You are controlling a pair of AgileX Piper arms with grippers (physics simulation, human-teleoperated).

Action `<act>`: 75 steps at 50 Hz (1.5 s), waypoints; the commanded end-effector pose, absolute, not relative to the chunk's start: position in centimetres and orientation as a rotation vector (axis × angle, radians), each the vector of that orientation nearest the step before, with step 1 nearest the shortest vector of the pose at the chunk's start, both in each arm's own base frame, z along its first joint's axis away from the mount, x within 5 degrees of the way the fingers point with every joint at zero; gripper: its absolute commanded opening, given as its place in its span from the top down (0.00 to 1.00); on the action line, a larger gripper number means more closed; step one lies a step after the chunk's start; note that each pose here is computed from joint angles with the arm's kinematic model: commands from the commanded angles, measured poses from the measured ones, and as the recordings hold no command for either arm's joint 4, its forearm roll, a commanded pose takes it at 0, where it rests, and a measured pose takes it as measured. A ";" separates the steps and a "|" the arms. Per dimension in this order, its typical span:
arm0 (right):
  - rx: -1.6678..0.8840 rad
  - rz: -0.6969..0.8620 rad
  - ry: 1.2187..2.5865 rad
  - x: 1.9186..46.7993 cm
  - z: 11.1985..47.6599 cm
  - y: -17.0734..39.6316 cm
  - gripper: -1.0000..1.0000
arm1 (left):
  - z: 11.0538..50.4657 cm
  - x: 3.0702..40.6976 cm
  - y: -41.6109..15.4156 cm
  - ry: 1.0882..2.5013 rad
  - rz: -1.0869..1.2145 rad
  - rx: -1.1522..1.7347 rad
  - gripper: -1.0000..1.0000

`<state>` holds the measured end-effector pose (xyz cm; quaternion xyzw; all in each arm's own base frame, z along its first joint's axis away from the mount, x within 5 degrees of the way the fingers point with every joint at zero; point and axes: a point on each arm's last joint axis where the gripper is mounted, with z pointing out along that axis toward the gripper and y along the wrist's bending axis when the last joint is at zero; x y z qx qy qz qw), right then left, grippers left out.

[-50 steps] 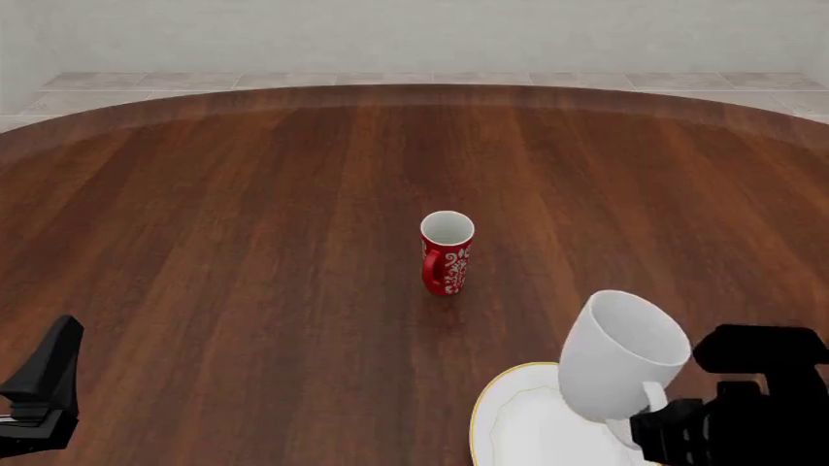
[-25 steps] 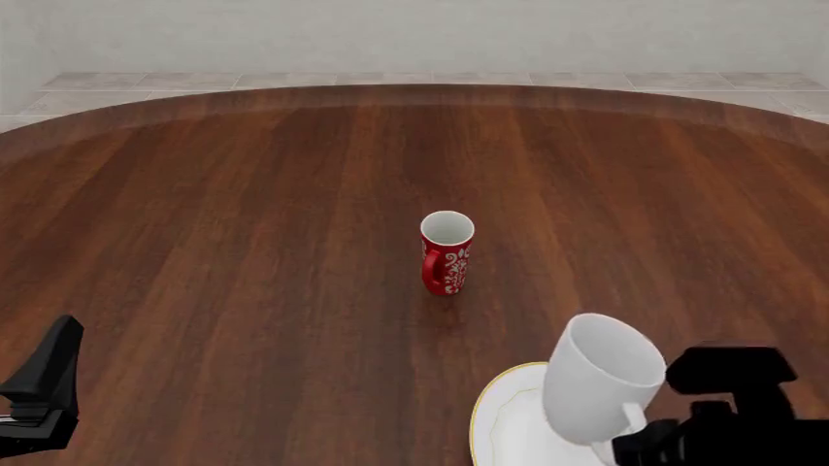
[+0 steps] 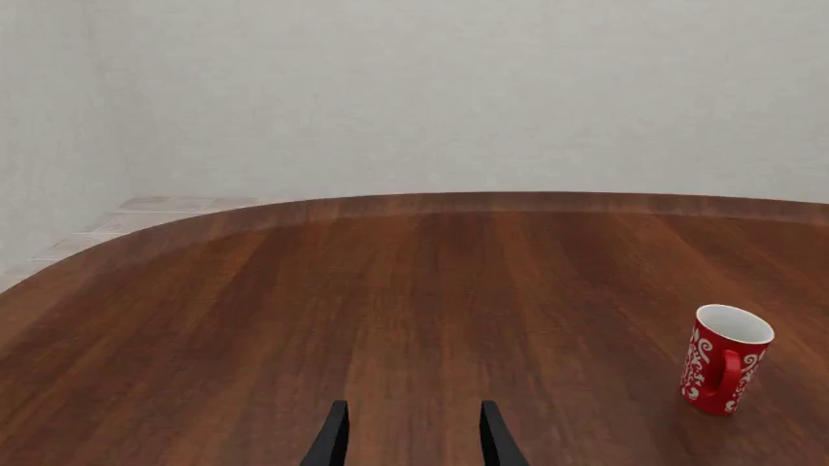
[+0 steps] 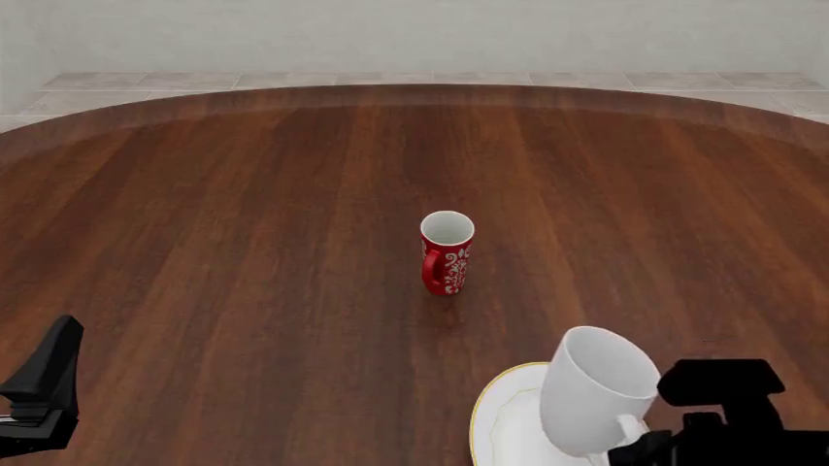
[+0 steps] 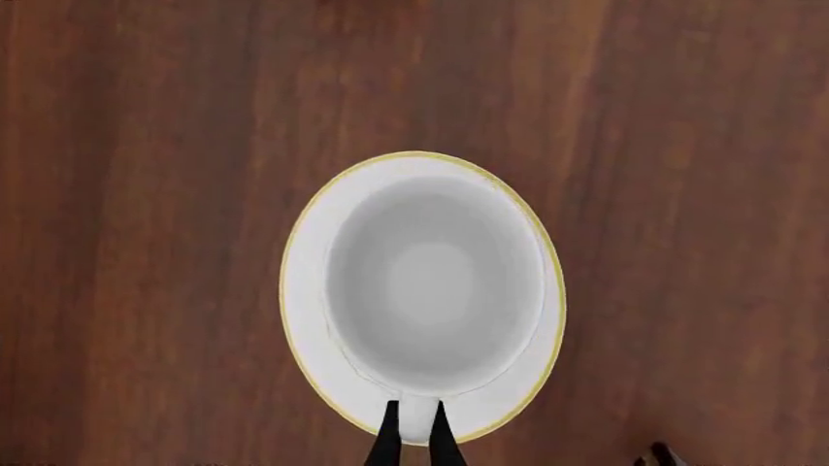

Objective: Put the white mug on the plate.

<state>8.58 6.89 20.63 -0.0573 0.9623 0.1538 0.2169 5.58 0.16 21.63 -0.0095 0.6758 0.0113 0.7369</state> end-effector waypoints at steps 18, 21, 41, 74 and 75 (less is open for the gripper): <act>-0.129 0.428 2.663 8.4 20.7 6.5 0.00 | 21.6 5.6 0.2 1.484 0.024 -0.020 0.00; -0.132 0.429 2.664 8.3 20.7 6.6 0.00 | 21.6 5.6 0.2 1.484 0.024 -0.019 0.00; -0.167 0.432 2.649 7.7 22.2 6.2 0.00 | 21.6 5.6 0.2 1.484 0.024 -0.019 0.00; -0.260 0.461 2.530 2.4 27.1 1.9 0.00 | 21.6 5.6 0.2 1.484 0.024 -0.019 0.00; -0.257 0.464 2.524 2.4 27.1 1.8 0.00 | 21.6 5.6 0.2 1.484 0.024 -0.020 0.00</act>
